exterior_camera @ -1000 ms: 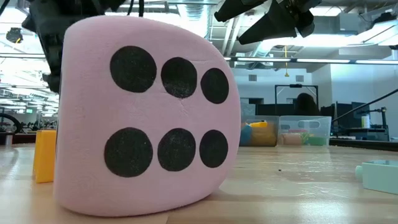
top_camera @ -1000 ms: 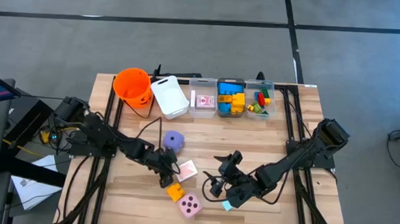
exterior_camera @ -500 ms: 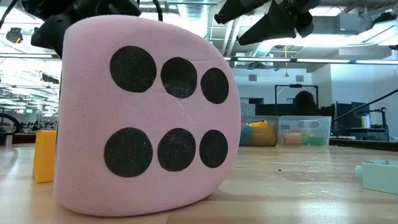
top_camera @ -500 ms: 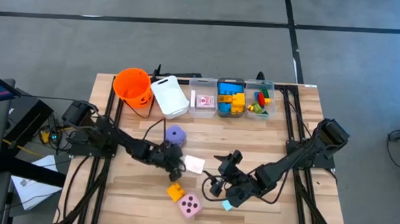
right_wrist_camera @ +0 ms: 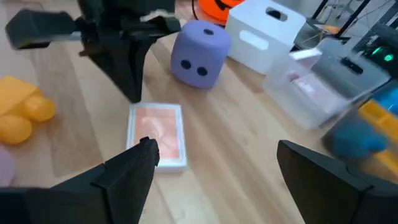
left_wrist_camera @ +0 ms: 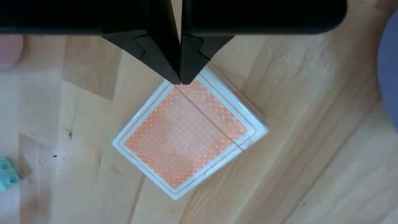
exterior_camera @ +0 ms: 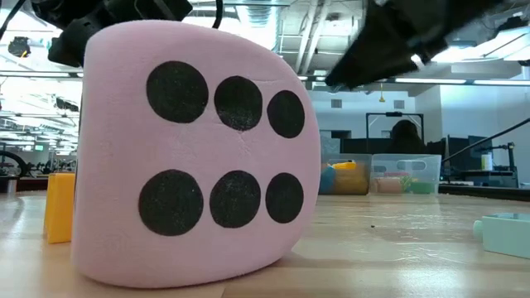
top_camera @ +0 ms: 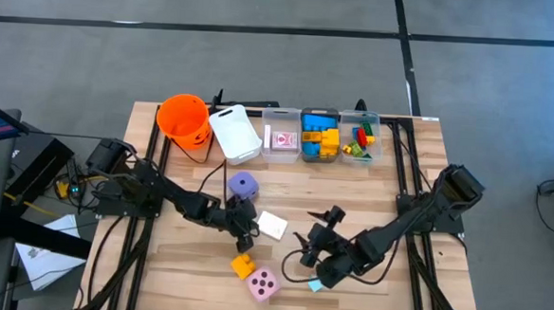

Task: Pick & Place Toys
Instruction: Put the orange deck of cards into the left transparent bin

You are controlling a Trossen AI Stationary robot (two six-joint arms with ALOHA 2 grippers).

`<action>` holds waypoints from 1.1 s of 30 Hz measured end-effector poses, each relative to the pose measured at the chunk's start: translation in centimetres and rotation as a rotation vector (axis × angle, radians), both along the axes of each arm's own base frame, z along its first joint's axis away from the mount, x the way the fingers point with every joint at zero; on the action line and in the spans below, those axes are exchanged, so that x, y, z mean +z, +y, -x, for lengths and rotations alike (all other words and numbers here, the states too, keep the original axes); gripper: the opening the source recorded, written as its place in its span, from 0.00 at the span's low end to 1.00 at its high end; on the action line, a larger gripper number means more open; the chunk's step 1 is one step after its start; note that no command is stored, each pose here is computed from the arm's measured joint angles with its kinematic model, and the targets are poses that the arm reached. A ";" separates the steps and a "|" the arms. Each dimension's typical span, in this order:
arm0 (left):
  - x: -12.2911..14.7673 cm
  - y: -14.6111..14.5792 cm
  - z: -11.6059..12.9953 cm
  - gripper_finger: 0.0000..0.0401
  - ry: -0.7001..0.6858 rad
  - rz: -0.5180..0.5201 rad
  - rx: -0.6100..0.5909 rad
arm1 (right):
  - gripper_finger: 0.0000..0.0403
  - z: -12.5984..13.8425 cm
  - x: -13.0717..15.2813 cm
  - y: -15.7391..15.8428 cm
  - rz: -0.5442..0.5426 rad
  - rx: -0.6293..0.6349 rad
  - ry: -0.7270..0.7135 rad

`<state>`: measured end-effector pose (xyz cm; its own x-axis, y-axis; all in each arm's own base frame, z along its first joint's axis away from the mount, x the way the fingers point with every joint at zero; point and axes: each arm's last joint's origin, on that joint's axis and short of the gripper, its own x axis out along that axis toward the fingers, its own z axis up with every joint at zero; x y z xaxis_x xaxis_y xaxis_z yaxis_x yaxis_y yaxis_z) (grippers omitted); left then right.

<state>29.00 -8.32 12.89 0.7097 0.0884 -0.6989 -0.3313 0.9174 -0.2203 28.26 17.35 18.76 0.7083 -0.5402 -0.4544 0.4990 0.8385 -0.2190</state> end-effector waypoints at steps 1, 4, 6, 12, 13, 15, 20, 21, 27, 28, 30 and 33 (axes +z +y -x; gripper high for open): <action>0.0 0.0 0.0 0.00 0.000 0.000 0.000 | 0.81 0.3 -0.6 0.1 -0.019 -0.001 -0.020; 0.0 0.0 0.0 0.00 -0.001 0.000 0.000 | 0.81 1.3 -2.6 0.4 -0.092 0.009 -0.109; 0.0 0.0 0.0 0.00 0.000 0.000 0.000 | 0.81 2.1 -3.9 0.2 -0.134 0.015 -0.192; 0.1 0.0 -0.1 0.00 -0.014 0.007 -0.001 | 0.81 2.9 -8.5 -0.9 -0.138 0.035 -0.291; 0.1 0.0 -0.1 0.00 -0.015 0.007 0.000 | 0.81 2.7 -9.1 -1.0 -0.144 0.028 -0.301; 0.1 0.2 -0.1 0.00 -0.009 0.006 0.003 | 0.81 2.1 -10.3 -0.9 -0.127 0.030 -0.294; -0.5 0.5 0.4 0.00 0.018 -0.004 0.009 | 0.81 -0.9 -11.4 -0.6 -0.047 0.109 -0.232; -0.7 0.6 0.5 0.00 0.024 -0.005 0.010 | 0.81 -1.5 -11.7 -0.6 -0.018 0.122 -0.206; -1.6 1.3 1.4 0.00 0.076 -0.021 0.028 | 0.81 -4.0 -13.1 -1.8 0.015 0.150 -0.129; -1.8 1.5 1.5 0.00 0.078 -0.022 0.034 | 0.81 -4.2 -13.2 -2.1 0.016 0.149 -0.121; -2.0 1.9 1.7 0.00 0.085 -0.020 0.045 | 0.81 -4.5 -13.1 -2.6 -0.004 0.144 -0.120; -2.2 2.4 1.9 0.00 0.087 -0.011 0.058 | 0.81 -4.7 -13.2 -3.4 -0.038 0.096 -0.121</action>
